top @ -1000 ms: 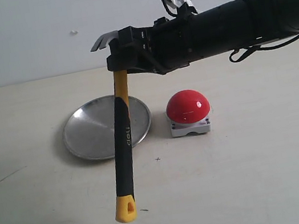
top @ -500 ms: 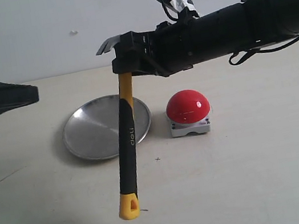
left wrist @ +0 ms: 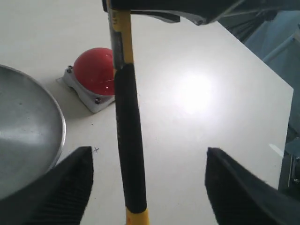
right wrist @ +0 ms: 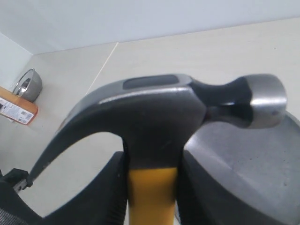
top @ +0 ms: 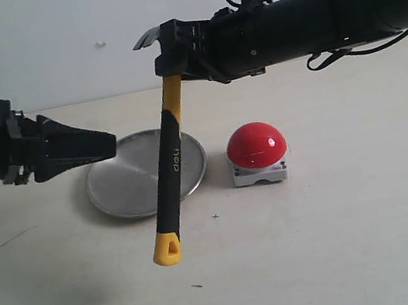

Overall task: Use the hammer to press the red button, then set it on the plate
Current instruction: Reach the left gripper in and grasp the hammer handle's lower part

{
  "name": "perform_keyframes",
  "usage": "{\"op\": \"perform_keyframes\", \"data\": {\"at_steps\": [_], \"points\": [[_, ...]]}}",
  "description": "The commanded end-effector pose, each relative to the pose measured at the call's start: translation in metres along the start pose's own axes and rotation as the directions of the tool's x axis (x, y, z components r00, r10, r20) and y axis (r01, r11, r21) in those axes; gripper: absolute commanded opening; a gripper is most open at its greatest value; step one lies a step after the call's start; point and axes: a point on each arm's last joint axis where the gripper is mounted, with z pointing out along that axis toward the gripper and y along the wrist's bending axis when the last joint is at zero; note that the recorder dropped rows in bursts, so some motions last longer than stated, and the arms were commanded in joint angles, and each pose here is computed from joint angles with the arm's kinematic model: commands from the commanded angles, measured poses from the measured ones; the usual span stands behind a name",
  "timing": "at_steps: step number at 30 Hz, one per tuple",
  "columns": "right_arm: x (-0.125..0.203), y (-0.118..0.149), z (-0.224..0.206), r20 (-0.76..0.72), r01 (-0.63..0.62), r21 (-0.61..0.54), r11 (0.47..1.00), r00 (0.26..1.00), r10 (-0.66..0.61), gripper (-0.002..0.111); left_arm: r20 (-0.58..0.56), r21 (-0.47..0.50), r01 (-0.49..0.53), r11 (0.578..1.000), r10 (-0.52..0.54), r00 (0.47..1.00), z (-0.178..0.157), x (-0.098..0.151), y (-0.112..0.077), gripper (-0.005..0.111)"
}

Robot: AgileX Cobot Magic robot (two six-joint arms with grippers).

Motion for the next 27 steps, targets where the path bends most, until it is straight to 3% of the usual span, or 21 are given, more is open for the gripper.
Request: {"op": "perform_keyframes", "data": {"at_steps": [1,3,10,14,20,27], "points": [[-0.008,0.011,-0.004,0.033,-0.018,-0.047,0.999,0.999,0.020,0.000,-0.047,-0.074,-0.005,0.997,0.002,0.999,0.025,0.007,0.001,0.066],[-0.008,0.013,-0.004,0.026,-0.020,-0.066,0.998,0.999,0.021,0.000,-0.069,-0.116,0.009,0.993,-0.017,0.997,0.034,0.012,0.007,0.066],[-0.008,0.013,-0.004,0.025,-0.020,-0.069,0.997,0.999,0.021,0.000,-0.094,-0.116,0.117,0.986,-0.128,0.987,0.056,0.028,0.024,0.066],[-0.008,0.013,-0.004,0.025,-0.020,-0.069,0.997,0.999,0.021,0.000,-0.076,-0.053,0.079,0.996,-0.083,0.994,0.068,0.030,0.020,0.066],[-0.008,0.013,-0.004,0.025,-0.020,-0.069,0.997,0.999,0.021,0.000,-0.120,-0.073,0.011,0.997,-0.020,0.993,0.093,0.029,0.006,0.066],[-0.008,0.013,-0.004,0.025,-0.020,-0.067,0.998,0.999,0.021,0.000,-0.180,-0.087,0.052,0.995,-0.067,0.981,0.110,0.046,0.017,0.066]]}}
